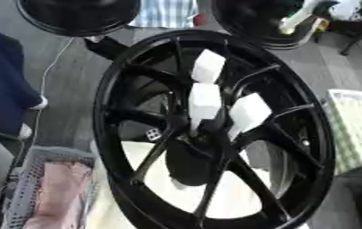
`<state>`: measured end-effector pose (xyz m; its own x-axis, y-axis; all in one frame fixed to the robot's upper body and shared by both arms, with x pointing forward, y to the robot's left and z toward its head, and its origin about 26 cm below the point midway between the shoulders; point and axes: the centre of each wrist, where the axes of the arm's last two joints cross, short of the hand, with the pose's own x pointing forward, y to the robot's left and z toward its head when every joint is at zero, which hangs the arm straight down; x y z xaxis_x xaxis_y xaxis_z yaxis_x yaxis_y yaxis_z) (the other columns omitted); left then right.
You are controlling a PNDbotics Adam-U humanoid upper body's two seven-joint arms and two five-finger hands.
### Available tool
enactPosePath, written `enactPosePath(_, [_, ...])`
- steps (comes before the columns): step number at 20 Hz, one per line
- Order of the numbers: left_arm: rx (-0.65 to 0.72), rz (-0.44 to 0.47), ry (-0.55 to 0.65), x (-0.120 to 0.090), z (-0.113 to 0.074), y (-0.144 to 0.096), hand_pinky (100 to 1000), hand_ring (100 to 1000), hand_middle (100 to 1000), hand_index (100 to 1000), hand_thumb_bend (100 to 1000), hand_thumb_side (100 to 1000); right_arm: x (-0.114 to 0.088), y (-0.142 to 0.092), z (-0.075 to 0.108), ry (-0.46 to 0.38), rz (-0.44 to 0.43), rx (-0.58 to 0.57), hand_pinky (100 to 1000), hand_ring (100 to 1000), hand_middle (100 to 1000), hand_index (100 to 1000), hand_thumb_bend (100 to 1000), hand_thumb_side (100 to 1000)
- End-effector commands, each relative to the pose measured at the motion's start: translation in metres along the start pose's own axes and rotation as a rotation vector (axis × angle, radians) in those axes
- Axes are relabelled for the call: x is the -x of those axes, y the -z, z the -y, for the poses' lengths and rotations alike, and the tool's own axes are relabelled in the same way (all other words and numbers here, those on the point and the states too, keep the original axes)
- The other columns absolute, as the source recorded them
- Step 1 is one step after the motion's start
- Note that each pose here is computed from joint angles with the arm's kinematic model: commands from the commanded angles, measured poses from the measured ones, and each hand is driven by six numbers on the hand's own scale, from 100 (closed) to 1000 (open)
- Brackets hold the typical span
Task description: Pull the pin out of the wheel hub.
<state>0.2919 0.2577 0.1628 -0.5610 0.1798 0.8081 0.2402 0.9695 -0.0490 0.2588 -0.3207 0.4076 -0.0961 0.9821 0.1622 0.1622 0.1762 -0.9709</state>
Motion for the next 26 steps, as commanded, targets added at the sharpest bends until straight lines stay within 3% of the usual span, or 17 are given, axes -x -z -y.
enactPosePath(1, [0.000,0.018,0.027,-0.008,-0.004,0.000,660,748,612,765,145,758,0.008,-0.010,0.025,-0.041,-0.114,0.120,548,428,100,254,398,100])
enactPosePath(6, [-0.014,0.014,0.041,-0.008,-0.007,-0.002,660,749,613,765,144,757,0.067,-0.001,0.039,-0.036,-0.399,0.198,553,430,100,256,391,100])
enactPosePath(8, [-0.023,0.015,0.047,-0.008,-0.008,-0.003,661,750,613,765,143,756,0.105,0.002,0.040,-0.023,-0.567,0.231,548,431,100,257,383,100])
enactPosePath(11, [-0.031,0.018,0.054,-0.008,-0.010,-0.003,661,750,614,765,140,754,0.161,-0.001,0.027,-0.004,-0.793,0.254,575,449,122,274,382,100])
enactPosePath(14, [-0.039,0.026,0.062,-0.009,-0.012,-0.003,661,751,614,765,134,750,0.198,-0.008,0.003,-0.009,-0.963,0.256,606,481,173,314,374,100])
enactPosePath(16, [-0.044,0.035,0.070,-0.010,-0.013,-0.002,661,752,615,766,131,748,0.212,-0.014,-0.014,-0.008,-1.033,0.258,674,568,302,445,359,100])
enactPosePath(18, [-0.051,0.042,0.076,-0.011,-0.014,-0.002,661,753,616,766,129,747,0.225,-0.021,-0.032,0.027,-1.099,0.217,767,771,570,661,307,100])
enactPosePath(20, [-0.057,0.047,0.081,-0.012,-0.015,-0.002,662,754,616,766,126,746,0.233,-0.026,-0.047,0.082,-1.137,0.153,870,945,868,873,186,100])
enactPosePath(21, [-0.060,0.049,0.082,-0.012,-0.016,-0.002,662,754,616,767,125,745,0.234,-0.027,-0.052,0.103,-1.145,0.130,895,984,912,904,121,101])
enactPosePath(22, [-0.063,0.052,0.084,-0.012,-0.016,-0.002,662,755,617,767,124,743,0.233,-0.028,-0.054,0.117,-1.149,0.118,914,1000,953,936,100,271])
enactPosePath(23, [-0.064,0.054,0.084,-0.012,-0.016,-0.001,662,755,617,767,123,742,0.232,-0.028,-0.055,0.125,-1.146,0.117,917,1000,963,942,100,374])
enactPosePath(26, [-0.072,0.059,0.088,-0.012,-0.017,-0.002,662,756,618,768,119,740,0.223,-0.027,-0.055,0.119,-1.110,0.141,913,1000,974,951,100,475])
